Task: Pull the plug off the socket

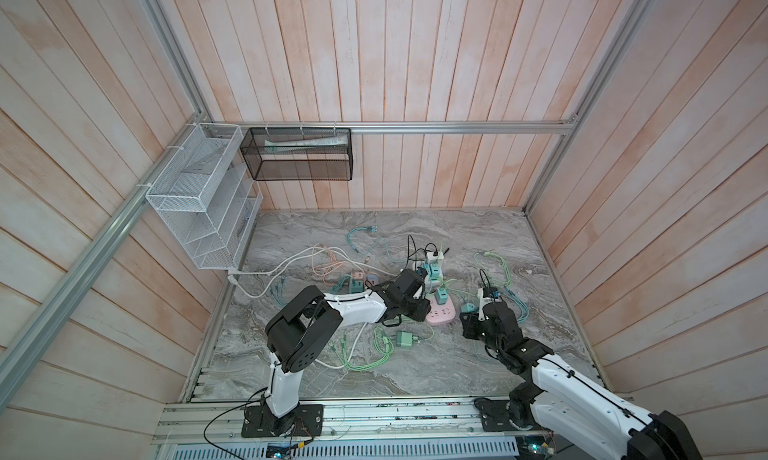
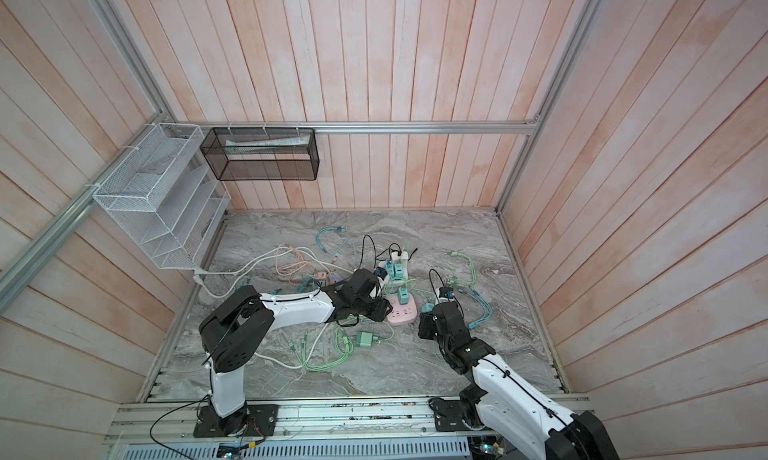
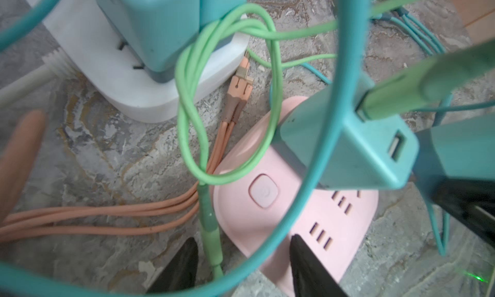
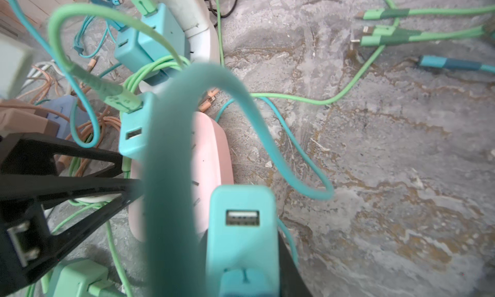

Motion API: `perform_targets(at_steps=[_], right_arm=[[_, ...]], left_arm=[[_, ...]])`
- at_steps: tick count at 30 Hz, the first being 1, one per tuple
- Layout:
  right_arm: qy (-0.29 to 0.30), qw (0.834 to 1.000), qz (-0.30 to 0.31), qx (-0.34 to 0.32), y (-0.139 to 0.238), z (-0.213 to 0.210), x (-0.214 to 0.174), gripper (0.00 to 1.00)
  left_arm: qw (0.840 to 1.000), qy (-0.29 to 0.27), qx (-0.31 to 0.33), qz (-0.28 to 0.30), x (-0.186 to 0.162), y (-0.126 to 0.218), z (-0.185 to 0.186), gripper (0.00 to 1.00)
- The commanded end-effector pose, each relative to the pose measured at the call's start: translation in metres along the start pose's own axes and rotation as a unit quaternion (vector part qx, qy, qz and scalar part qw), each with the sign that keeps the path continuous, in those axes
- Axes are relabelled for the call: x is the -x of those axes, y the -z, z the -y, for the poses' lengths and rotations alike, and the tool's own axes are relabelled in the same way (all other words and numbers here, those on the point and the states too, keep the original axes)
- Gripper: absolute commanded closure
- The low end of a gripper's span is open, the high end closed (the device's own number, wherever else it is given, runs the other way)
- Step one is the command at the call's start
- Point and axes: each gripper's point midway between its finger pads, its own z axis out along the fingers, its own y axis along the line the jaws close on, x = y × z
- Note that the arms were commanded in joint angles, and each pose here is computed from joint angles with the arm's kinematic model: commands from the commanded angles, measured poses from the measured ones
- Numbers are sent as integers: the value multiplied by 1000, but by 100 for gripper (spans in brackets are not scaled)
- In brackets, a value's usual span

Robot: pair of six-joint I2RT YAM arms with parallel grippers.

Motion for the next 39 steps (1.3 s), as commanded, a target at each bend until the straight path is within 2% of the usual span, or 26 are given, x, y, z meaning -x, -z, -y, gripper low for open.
perform_targets(at_steps=[1,4,7,10,12,15,31,36,39], right_arm=[[-26,999,-2,31,1,-4,3,98],[-43,999,-13,21,-1,7,-1,91],[-59,998,-23,13,-2,16,-5,79],[-68,997,-30,4,-1,22,-8,63],[-74,997,-36,-10,0,30,-11,59],[-89,995,-40,-36,3,40,-12,48],[-122,988,17,-97,37,51,26,51],[-121,983,48,-131,54,57,46,45],[-125,982,56,-133,59,56,51,36]], left_arm=[[993,-1,50,-106,-66,-6,-30,43],[994,0,44,-99,-61,-6,-27,43],[995,-1,40,-95,-56,-6,-24,43],[995,-2,40,-92,-53,-5,-24,43],[995,-2,41,-94,-55,-5,-25,43],[995,-3,42,-94,-55,-5,-24,43],[995,-2,42,-90,-50,-5,-23,43],[995,-1,46,-84,-46,-3,-24,43],[996,-2,44,-83,-45,-3,-22,43]])
